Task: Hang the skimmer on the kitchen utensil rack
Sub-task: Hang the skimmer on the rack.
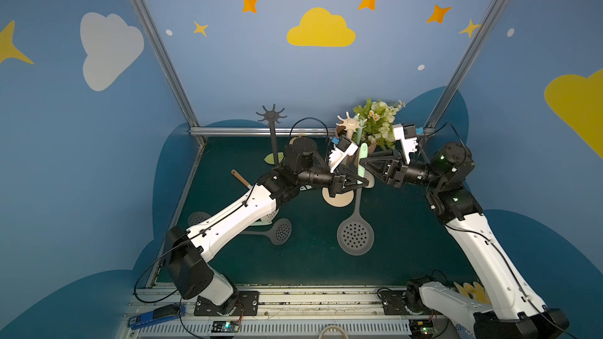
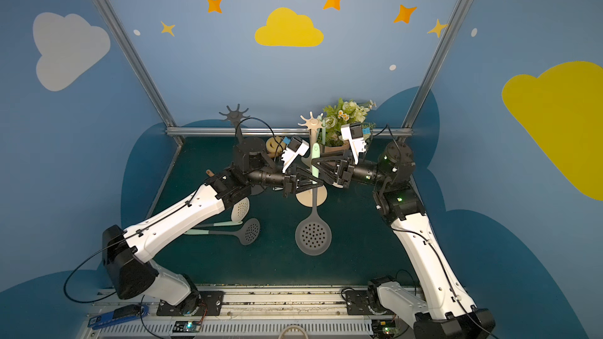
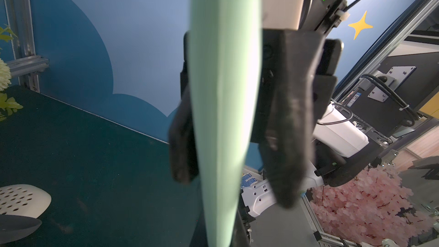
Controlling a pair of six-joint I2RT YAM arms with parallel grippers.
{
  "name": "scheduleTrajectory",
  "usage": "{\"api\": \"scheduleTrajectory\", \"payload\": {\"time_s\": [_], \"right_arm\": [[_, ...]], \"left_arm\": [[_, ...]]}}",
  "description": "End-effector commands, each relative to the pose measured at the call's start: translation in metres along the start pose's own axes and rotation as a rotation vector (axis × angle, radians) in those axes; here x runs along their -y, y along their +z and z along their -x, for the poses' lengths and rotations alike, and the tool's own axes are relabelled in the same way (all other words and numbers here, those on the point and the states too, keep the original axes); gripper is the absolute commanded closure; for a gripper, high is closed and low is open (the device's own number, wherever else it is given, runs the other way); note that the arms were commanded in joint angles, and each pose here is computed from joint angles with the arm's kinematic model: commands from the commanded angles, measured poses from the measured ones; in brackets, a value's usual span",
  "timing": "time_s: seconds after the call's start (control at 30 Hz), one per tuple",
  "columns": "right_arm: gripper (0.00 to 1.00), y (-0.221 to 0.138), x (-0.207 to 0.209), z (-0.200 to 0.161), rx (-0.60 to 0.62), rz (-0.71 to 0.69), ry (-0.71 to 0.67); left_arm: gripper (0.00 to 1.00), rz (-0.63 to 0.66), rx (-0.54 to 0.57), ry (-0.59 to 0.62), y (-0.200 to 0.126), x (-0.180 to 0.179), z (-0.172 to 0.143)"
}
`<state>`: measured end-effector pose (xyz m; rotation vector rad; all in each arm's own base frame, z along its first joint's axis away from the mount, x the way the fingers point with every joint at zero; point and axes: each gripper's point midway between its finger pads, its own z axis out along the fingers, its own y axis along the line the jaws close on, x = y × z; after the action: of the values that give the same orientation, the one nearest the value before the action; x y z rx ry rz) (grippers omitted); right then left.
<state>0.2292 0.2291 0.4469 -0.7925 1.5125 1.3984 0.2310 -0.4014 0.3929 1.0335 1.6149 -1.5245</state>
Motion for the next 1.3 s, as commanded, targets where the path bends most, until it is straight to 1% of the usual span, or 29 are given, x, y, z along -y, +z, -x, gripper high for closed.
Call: {"api": "scheduleTrajectory", "payload": {"time_s": [0.0,0.03,0.07,0.17,0.2,0.23,0.33,0.47,0.63,0.77,0.83,0.87,0.9,0.97,1.1,1.13,1.2,1.27], "right_arm": [[0.88,0.002,-0.010,0.009,-0.004,0.032,-0.046],[0.97,0.003,-0.010,0.011,-0.001,0.034,-0.051],[1.00,0.003,-0.010,0.012,0.002,0.033,-0.055],[1.00,0.003,-0.009,0.017,0.009,0.028,-0.063],[1.00,0.003,-0.008,0.019,0.009,0.025,-0.061],[1.00,0.003,-0.007,0.021,0.011,0.022,-0.061],[1.00,0.001,-0.006,0.029,0.023,0.014,-0.064],[1.00,-0.001,-0.006,0.039,0.038,0.012,-0.067],[1.00,-0.002,-0.004,0.041,0.046,0.015,-0.057],[1.00,-0.003,-0.004,0.040,0.049,0.012,-0.053],[1.00,-0.004,-0.004,0.040,0.051,0.013,-0.053],[1.00,-0.003,-0.003,0.039,0.052,0.012,-0.050],[1.00,-0.004,-0.003,0.039,0.054,0.012,-0.049],[1.00,-0.005,-0.004,0.040,0.057,0.011,-0.048],[1.00,-0.008,0.000,0.041,0.064,-0.012,-0.041],[0.91,-0.010,0.002,0.041,0.067,-0.027,-0.037],[0.64,-0.015,0.008,0.039,0.071,-0.077,-0.035],[0.42,-0.023,0.016,0.033,0.066,-0.149,-0.033]], "left_arm": [[0.97,-0.027,0.031,0.028,-0.001,0.006,0.012],[0.96,-0.024,0.029,0.025,-0.001,0.004,0.012],[0.95,-0.023,0.027,0.022,-0.001,0.004,0.011],[0.81,-0.022,0.015,0.007,-0.001,0.001,0.005],[0.73,-0.017,0.015,0.004,-0.001,0.000,0.003],[0.68,-0.012,0.018,0.001,-0.002,-0.001,0.002],[0.66,-0.010,0.029,-0.007,-0.004,-0.002,-0.002],[0.67,-0.012,0.028,-0.026,-0.004,-0.003,-0.009],[0.79,-0.001,0.043,-0.021,-0.005,-0.005,-0.007],[0.85,-0.007,0.054,-0.014,-0.003,-0.003,-0.004],[0.84,-0.010,0.059,-0.009,-0.002,-0.002,-0.002],[0.82,-0.009,0.060,-0.011,-0.002,-0.002,-0.002],[0.83,-0.013,0.061,-0.010,-0.001,-0.001,-0.002],[0.90,-0.013,0.067,-0.008,0.000,-0.001,-0.001],[0.96,0.004,0.072,-0.020,0.001,-0.005,-0.002],[0.97,0.006,0.069,-0.022,0.002,-0.006,-0.005],[0.97,0.028,0.074,-0.024,0.007,-0.012,-0.009],[0.97,0.109,0.119,-0.035,0.009,-0.024,-0.011]]}}
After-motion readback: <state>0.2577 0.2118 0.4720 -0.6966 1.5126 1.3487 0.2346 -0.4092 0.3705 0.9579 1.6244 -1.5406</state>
